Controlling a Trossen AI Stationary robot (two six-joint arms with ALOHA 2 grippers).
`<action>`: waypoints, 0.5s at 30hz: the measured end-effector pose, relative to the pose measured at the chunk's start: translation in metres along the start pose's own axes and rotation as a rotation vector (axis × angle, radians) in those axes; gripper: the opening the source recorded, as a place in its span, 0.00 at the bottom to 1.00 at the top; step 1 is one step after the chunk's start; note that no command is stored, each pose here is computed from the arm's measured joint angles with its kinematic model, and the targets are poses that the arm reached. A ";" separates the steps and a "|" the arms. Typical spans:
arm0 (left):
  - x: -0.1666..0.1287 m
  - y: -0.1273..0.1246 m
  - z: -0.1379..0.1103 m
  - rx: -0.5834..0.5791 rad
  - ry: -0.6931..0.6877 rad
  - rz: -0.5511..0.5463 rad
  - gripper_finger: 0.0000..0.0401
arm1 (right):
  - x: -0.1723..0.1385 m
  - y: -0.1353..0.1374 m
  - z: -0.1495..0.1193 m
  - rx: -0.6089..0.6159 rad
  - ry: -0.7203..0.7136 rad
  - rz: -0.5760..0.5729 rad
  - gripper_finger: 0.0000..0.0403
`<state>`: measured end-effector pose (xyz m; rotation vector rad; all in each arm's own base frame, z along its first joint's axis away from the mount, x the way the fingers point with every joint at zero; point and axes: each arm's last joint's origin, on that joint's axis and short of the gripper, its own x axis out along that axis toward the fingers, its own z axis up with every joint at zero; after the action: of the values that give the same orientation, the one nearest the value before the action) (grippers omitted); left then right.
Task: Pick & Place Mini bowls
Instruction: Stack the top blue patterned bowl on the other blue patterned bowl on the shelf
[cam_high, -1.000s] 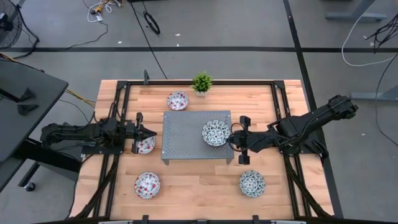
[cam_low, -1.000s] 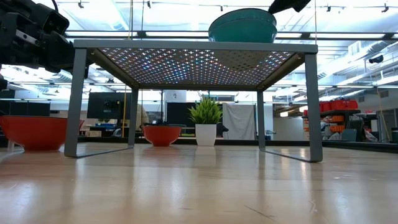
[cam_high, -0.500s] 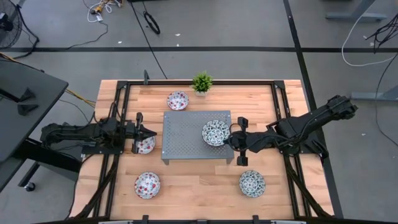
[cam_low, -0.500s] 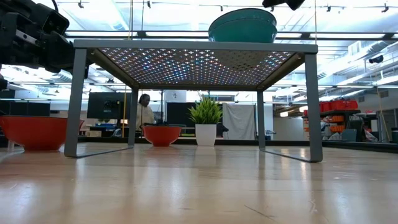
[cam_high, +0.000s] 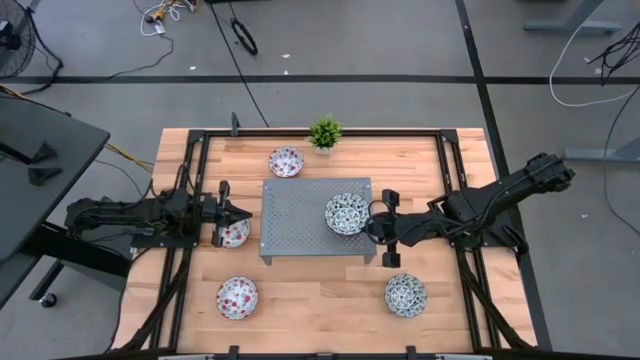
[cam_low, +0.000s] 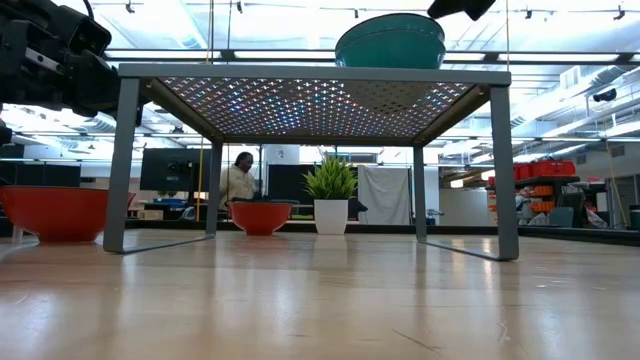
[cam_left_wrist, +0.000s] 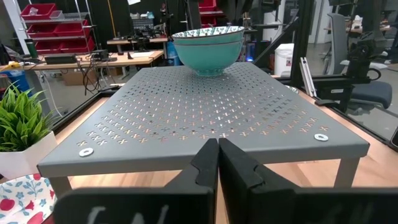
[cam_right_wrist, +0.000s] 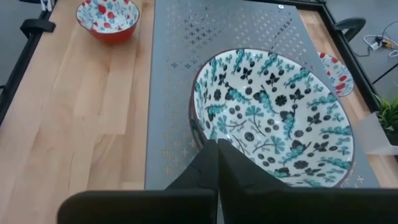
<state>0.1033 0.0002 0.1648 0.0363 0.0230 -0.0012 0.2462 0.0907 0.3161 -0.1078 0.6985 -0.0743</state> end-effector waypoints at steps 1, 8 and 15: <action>0.000 0.000 0.000 0.000 0.000 0.000 0.05 | 0.000 0.000 0.000 -0.002 0.004 -0.001 0.00; 0.000 0.000 0.000 0.000 0.000 0.000 0.05 | 0.003 0.001 -0.003 -0.012 0.030 -0.004 0.00; 0.000 0.000 0.000 0.000 0.000 0.000 0.05 | 0.002 0.000 0.000 -0.024 0.000 -0.018 0.00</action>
<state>0.1033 0.0002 0.1648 0.0367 0.0228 -0.0013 0.2476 0.0907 0.3149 -0.1369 0.6985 -0.0828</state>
